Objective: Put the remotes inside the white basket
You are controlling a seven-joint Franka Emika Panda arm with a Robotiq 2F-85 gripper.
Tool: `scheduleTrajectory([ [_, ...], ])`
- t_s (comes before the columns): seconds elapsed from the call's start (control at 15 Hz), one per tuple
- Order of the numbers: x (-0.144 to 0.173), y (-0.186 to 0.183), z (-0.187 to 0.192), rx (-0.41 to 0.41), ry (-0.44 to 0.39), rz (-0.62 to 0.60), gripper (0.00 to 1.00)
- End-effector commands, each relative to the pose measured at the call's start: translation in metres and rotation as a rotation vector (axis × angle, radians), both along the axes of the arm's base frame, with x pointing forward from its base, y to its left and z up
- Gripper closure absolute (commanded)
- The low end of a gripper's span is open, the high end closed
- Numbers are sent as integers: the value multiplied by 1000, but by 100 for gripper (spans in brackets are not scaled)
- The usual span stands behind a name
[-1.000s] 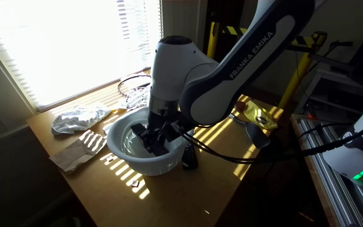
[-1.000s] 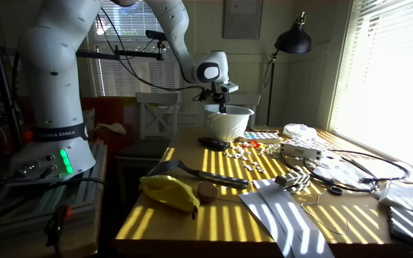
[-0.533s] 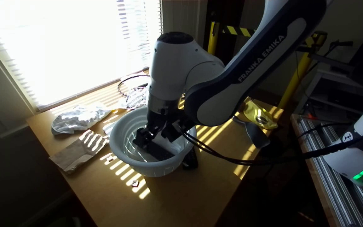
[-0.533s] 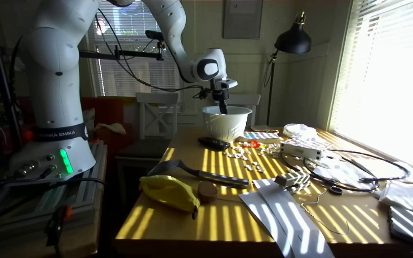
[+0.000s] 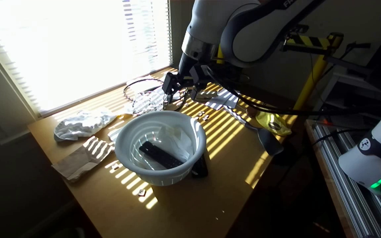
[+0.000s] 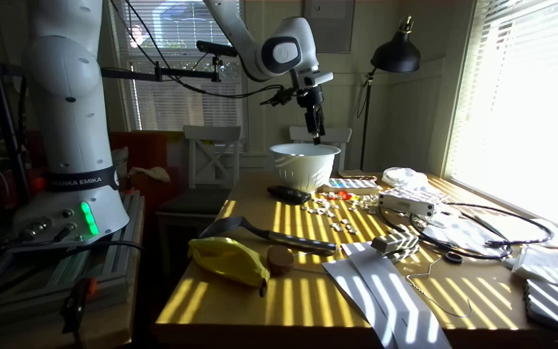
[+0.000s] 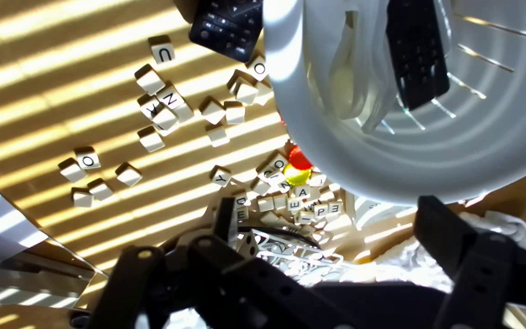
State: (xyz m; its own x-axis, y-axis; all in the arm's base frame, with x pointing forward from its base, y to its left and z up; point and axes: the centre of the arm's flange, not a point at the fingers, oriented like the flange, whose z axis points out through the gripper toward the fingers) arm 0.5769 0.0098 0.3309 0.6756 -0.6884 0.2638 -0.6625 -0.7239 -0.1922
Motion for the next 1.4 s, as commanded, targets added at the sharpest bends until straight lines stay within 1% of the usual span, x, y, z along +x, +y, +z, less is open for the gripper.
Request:
scheduleTrajectory([
  [0.0,-49,-76,21,-22,18,-203,0],
  [0.07,-58,-95,13,-35,41,-256,0],
  [0.13,-67,-106,-3,-42,84,-302,0],
  [0.2,-75,-111,-15,-34,136,-340,0],
  [0.27,-82,-110,-36,-4,199,-357,0],
  [0.4,-97,-94,-72,65,304,-338,0],
  [0.53,-108,-62,-103,109,363,-310,0],
  [0.67,-111,-36,-120,129,394,-305,0],
  [0.73,-108,-29,-130,125,399,-326,0],
  [0.87,-104,-29,-143,95,415,-406,0],
  [0.93,-104,-34,-151,72,421,-458,0],
  [1.0,-109,-43,-152,39,444,-502,0],
  [1.07,-114,-35,-144,81,431,-427,0],
  [1.2,-116,-47,-152,57,440,-478,0],
  [1.27,-109,-45,-154,93,405,-479,0],
  [1.33,-101,-42,-155,106,373,-484,0],
])
